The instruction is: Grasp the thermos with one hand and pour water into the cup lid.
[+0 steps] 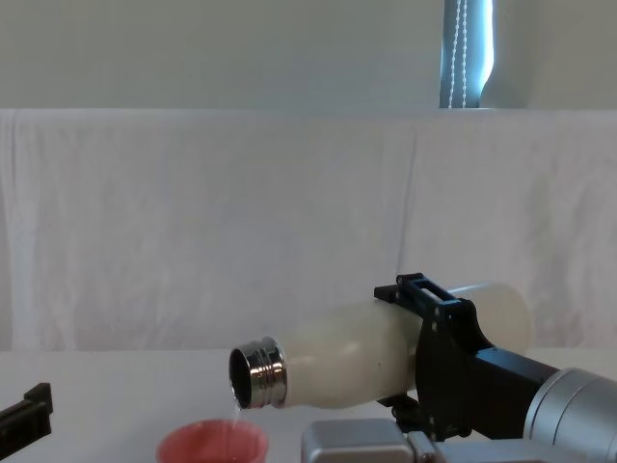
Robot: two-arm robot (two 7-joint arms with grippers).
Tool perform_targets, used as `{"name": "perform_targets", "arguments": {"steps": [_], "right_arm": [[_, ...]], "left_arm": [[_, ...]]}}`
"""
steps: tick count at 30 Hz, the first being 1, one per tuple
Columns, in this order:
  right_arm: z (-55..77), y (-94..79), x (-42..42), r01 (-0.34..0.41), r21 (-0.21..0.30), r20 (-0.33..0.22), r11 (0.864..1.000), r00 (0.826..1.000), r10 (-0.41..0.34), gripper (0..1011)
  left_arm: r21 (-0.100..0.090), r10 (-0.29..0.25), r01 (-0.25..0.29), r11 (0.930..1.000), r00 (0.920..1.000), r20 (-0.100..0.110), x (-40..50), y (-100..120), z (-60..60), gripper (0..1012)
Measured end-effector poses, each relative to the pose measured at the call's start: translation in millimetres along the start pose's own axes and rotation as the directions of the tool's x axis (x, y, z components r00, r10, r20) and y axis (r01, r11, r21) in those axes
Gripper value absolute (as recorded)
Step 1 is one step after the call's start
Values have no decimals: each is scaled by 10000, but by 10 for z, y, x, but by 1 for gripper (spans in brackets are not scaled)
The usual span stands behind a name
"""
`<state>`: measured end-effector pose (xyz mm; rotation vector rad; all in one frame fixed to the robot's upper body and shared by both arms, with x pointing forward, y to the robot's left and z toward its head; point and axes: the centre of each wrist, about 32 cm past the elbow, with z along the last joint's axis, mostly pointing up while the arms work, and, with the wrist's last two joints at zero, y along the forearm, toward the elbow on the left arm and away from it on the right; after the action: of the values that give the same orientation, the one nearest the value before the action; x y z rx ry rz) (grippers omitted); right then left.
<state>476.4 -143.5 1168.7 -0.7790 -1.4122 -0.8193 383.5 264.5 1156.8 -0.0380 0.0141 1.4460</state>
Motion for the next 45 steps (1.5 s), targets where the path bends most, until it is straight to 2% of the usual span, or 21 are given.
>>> {"name": "perform_targets", "arguments": {"steps": [45], "right_arm": [[53, -22, 58, 1, 56, 383, 10000, 9993, -3, 958]], "left_arm": [[0, 0, 0, 10000, 10000, 0, 0, 0, 0, 1001]]}}
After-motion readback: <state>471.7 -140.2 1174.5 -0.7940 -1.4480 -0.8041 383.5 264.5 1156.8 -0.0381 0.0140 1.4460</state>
